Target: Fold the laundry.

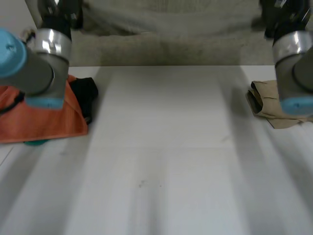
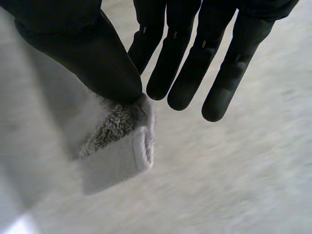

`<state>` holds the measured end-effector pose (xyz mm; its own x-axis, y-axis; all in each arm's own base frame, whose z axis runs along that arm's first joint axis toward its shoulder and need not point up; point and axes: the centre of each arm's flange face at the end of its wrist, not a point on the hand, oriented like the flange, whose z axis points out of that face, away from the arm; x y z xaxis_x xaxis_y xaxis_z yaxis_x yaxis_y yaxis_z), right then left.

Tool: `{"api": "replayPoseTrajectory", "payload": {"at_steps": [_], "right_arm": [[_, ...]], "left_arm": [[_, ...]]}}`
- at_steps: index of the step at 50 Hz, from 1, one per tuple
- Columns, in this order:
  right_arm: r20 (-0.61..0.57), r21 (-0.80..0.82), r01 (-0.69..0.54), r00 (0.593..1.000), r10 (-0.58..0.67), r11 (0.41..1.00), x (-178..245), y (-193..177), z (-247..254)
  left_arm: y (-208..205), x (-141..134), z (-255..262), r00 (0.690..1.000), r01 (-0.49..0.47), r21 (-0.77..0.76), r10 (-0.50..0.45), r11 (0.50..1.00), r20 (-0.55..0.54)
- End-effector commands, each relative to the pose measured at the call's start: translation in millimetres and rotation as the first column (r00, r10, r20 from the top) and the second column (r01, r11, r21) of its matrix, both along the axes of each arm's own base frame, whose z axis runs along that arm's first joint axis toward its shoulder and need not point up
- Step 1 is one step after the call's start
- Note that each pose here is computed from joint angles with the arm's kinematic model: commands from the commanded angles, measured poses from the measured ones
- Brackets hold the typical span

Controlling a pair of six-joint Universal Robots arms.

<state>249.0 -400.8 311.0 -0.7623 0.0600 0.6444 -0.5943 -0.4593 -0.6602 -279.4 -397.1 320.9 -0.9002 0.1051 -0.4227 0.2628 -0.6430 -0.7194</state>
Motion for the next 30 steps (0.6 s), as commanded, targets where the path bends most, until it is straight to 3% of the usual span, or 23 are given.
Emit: {"api": "replayPoseTrajectory", "payload": {"at_steps": [1, 6, 12, 16, 17, 19, 21, 22, 24, 26, 28, 30], "right_arm": [[-0.081, 0.322, -0.010, 0.996, 0.038, 0.947, -1.2, -2.1, -107.9], [-0.106, 0.440, 0.006, 0.993, 0.046, 0.898, -4.3, 1.4, -140.8], [-0.157, 0.592, 0.038, 0.985, 0.069, 0.805, -11.6, 26.0, -157.0], [-0.205, 0.714, 0.092, 0.976, 0.081, 0.694, -31.0, 56.8, -150.6], [-0.227, 0.755, 0.126, 0.971, 0.077, 0.643, -44.2, 72.2, -143.5], [-0.257, 0.783, 0.157, 0.963, 0.083, 0.601, -55.1, 88.4, -136.5], [-0.321, 0.819, 0.209, 0.939, 0.125, 0.534, -69.3, 116.6, -131.5], [-0.350, 0.823, 0.229, 0.925, 0.147, 0.520, -73.5, 126.0, -129.1], [-0.427, 0.824, 0.283, 0.880, 0.209, 0.492, -85.8, 152.0, -123.7], [-0.469, 0.816, 0.310, 0.848, 0.245, 0.488, -93.0, 164.6, -120.2], [-0.512, 0.782, 0.328, 0.823, 0.247, 0.530, -97.6, 168.7, -114.6], [-0.510, 0.764, 0.326, 0.834, 0.212, 0.556, -98.5, 162.8, -113.4]], "left_arm": [[15.5, -2.8, -107.1, 0.991, 0.028, 0.284, -0.063, 0.958, 0.115], [35.7, 1.3, -166.7, 0.978, -0.002, 0.474, -0.097, 0.881, 0.185], [73.7, 11.3, -185.1, 0.941, -0.078, 0.646, -0.158, 0.759, 0.299], [111.3, 28.9, -174.2, 0.894, -0.178, 0.740, -0.208, 0.649, 0.397], [128.9, 37.7, -169.7, 0.875, -0.229, 0.774, -0.224, 0.590, 0.429], [147.9, 47.1, -163.3, 0.859, -0.277, 0.802, -0.238, 0.529, 0.454], [169.1, 56.9, -155.9, 0.837, -0.326, 0.820, -0.259, 0.471, 0.482], [190.6, 65.0, -151.0, 0.821, -0.360, 0.840, -0.290, 0.406, 0.492], [215.5, 72.5, -142.9, 0.804, -0.381, 0.859, -0.336, 0.341, 0.490], [227.5, 74.2, -136.5, 0.796, -0.378, 0.867, -0.363, 0.325, 0.484], [231.9, 69.0, -126.8, 0.795, -0.337, 0.866, -0.381, 0.370, 0.472], [228.1, 64.7, -123.8, 0.801, -0.308, 0.861, -0.378, 0.404, 0.464]]}}
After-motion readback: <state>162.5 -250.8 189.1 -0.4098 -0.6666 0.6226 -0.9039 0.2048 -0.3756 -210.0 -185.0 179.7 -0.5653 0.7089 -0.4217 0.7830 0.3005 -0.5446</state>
